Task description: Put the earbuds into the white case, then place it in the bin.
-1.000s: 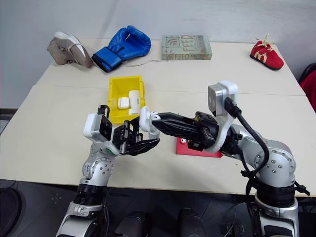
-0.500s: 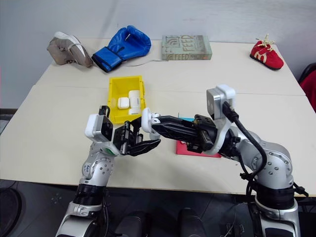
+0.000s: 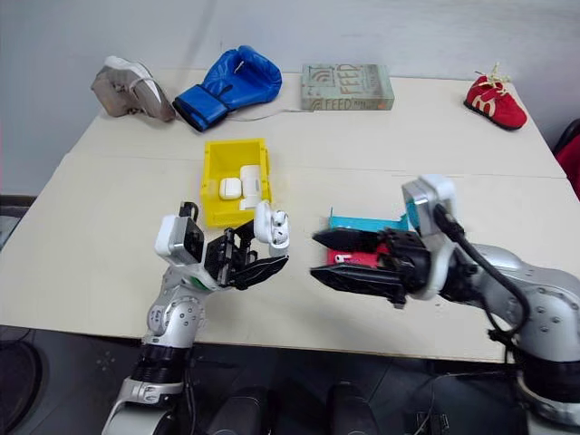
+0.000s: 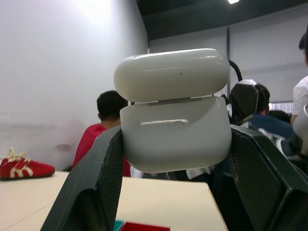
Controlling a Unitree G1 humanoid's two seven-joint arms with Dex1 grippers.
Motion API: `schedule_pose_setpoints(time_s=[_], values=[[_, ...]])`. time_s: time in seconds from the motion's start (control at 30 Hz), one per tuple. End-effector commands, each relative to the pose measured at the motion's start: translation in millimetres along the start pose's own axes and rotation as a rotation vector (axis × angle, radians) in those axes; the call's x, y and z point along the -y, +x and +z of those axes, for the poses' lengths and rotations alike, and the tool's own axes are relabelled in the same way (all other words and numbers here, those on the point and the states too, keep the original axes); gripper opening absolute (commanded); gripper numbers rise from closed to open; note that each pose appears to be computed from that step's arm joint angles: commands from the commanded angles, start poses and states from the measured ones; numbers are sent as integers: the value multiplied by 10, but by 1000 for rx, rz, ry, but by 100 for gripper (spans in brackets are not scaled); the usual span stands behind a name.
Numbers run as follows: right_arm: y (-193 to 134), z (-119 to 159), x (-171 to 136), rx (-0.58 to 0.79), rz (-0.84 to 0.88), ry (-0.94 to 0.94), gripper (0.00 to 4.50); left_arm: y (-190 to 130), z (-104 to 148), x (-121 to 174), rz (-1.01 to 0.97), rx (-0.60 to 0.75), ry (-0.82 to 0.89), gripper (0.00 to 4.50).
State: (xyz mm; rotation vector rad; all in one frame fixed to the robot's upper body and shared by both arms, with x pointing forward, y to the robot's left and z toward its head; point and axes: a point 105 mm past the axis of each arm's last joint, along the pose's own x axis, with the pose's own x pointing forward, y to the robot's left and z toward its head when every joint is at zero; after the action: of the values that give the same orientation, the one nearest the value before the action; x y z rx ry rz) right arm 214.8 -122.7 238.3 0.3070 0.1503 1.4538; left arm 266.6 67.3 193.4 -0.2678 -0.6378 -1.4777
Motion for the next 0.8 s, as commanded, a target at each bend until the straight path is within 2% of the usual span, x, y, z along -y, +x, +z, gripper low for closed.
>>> schedule_pose_setpoints(time_s=[0.03,0.13,0.2,0.27,0.43,0.6,0.8], values=[[-158,142,-36,39,-58,-48,372,4,-3,-87,12,-96,75,282],[-201,42,105,-93,-171,-208,317,1,-142,-210,20,-303,157,282],[-102,8,172,-161,-187,-327,244,32,-226,-232,-22,-429,204,282],[10,22,213,-180,-178,-418,176,85,-263,-252,-43,-488,242,282],[298,83,207,-168,-107,-497,3,158,-373,-170,-138,-599,251,282],[439,23,325,-219,-114,-545,3,207,-369,-123,-144,-584,244,282],[368,-97,457,-282,-156,-546,3,192,-323,-143,-131,-580,270,282]])
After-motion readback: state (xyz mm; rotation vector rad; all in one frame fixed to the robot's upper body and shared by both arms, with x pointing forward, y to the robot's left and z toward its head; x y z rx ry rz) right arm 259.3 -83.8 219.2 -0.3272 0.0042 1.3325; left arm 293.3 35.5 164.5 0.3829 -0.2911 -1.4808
